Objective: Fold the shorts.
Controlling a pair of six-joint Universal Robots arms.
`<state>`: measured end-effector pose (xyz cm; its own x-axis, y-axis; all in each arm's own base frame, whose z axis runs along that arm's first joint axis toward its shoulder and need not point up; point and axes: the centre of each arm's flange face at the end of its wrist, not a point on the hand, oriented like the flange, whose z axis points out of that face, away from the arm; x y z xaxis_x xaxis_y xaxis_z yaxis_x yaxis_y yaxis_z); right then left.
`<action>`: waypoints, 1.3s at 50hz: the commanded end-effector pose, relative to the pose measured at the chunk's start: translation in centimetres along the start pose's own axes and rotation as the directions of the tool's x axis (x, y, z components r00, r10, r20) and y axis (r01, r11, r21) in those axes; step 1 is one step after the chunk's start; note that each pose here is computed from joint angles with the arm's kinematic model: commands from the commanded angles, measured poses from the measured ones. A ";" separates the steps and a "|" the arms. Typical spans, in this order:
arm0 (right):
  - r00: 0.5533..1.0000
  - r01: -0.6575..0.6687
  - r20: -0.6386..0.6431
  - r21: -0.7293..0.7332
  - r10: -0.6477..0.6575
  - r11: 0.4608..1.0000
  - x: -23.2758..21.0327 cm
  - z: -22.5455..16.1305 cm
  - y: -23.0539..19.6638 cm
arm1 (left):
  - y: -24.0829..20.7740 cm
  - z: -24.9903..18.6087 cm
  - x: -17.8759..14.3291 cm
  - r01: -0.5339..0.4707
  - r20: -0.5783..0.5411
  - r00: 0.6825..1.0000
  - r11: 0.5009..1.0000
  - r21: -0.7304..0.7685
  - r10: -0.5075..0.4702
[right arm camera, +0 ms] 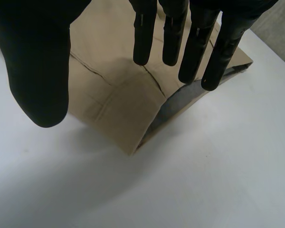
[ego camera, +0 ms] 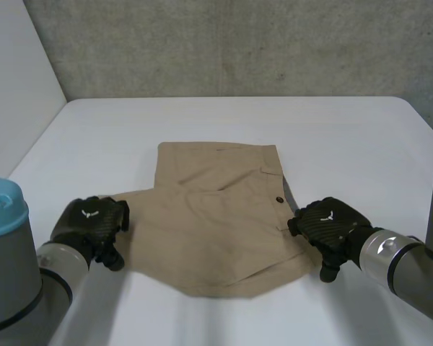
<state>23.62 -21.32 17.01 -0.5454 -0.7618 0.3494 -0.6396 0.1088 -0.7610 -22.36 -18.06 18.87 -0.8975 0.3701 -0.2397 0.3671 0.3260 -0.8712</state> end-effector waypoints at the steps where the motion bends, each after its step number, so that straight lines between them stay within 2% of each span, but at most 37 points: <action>1: 0.999 0.024 -0.022 0.020 -0.023 1.000 0.0 1.3 0.9 | 1.1 -0.4 0.3 0.003 -0.012 1.000 0.999 -0.035 -0.003; 17: 0.999 0.035 -0.037 0.039 -0.034 0.999 -0.2 3.1 2.1 | 2.5 -1.1 0.3 0.001 -0.024 1.000 0.995 -0.098 -0.004; 32: 0.999 0.040 -0.025 0.084 -0.038 0.996 -0.1 3.1 1.3 | 3.2 -0.4 -0.3 0.015 0.002 1.000 0.992 -0.123 -0.015; 36: 0.999 0.007 -0.033 0.089 -0.004 0.996 0.3 3.1 1.2 | 2.7 0.3 -0.7 0.028 0.023 0.999 0.996 -0.081 -0.026; 40: 0.995 -0.087 -0.049 0.102 0.092 0.991 0.9 3.3 0.6 | 2.6 1.1 -0.9 0.032 0.040 0.999 0.998 -0.057 -0.030; 44: 0.966 -0.245 -0.052 0.135 0.254 0.960 1.9 3.6 -0.1 | 2.5 2.2 -1.2 0.040 0.052 0.998 0.997 -0.060 -0.037; 48: 0.947 -0.306 -0.046 0.154 0.316 0.939 2.4 3.8 -0.6 | 2.7 3.5 -1.2 0.041 0.056 0.998 0.996 -0.081 -0.037; 57: 0.945 -0.315 -0.041 0.166 0.325 0.935 2.5 3.8 -1.4 | 3.5 6.7 -0.8 0.036 0.051 0.998 0.991 -0.127 -0.029; 65: 0.944 -0.313 -0.063 0.147 0.325 0.938 2.7 4.2 -1.1 | 1.4 7.6 -1.0 0.043 0.058 0.998 0.998 -0.047 -0.041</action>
<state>25.25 -25.94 16.59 -0.7468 -0.6576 0.0998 -0.3352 0.2426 -0.9104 -22.21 -23.58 13.48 -0.9211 0.3112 -0.2341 0.3560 0.4292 -0.8301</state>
